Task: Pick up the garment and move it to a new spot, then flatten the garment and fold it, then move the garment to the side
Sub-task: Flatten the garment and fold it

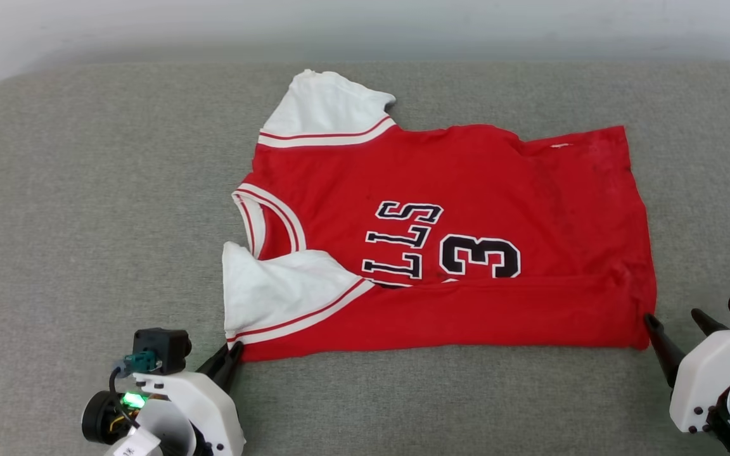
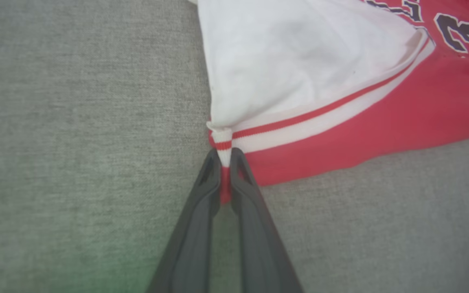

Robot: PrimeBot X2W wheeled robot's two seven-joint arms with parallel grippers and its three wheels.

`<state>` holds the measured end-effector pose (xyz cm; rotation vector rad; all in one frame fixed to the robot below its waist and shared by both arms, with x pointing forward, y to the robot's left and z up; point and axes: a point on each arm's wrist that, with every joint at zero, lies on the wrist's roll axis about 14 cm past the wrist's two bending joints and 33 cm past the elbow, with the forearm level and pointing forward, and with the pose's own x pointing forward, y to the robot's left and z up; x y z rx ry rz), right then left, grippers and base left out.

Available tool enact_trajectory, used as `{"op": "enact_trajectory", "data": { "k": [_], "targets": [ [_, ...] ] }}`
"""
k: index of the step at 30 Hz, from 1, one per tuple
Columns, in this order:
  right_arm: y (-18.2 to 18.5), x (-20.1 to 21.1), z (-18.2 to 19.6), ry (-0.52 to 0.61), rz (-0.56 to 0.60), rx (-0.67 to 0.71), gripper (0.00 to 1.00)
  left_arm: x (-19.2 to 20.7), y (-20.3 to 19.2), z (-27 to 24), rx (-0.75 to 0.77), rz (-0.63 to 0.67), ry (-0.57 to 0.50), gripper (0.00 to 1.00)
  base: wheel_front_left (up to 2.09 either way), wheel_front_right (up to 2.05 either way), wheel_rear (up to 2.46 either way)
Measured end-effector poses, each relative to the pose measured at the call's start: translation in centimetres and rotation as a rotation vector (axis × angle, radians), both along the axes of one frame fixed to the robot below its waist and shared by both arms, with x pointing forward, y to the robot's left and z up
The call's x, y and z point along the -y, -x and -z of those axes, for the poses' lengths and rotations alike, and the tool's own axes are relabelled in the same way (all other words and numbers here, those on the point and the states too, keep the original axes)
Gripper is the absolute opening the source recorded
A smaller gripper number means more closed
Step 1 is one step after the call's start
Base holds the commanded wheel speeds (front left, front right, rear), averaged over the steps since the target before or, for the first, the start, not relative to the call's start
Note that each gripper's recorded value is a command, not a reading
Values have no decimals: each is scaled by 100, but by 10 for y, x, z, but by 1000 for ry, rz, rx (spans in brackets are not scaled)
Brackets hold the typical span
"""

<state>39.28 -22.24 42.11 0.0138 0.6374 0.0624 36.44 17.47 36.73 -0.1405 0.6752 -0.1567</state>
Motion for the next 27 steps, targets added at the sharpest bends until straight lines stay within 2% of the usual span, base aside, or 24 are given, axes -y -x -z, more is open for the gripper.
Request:
{"op": "enact_trajectory", "data": {
  "k": [4,12,18,19,20,21,27],
  "targets": [
    [0,-3,3,14,-18,-23,100,-2,2,-15,66,-13,19,0,0,0,0],
    [1,-3,34,40,-3,-151,100,-1,-1,-52,197,-18,39,0,0,0,0],
    [1,-10,56,37,-15,-237,100,-2,2,-58,206,-18,41,0,0,0,0],
    [1,-10,59,40,-18,-250,72,-3,2,-57,204,-18,38,0,0,0,0],
    [2,-11,61,40,-20,-262,32,-3,3,-57,202,-18,35,0,0,0,0],
    [1,-11,63,39,-23,-266,0,-4,3,-55,196,-15,29,0,0,0,0],
    [1,-11,58,19,-16,-257,0,-6,14,-47,158,-9,19,0,0,0,0]
  ]
}}
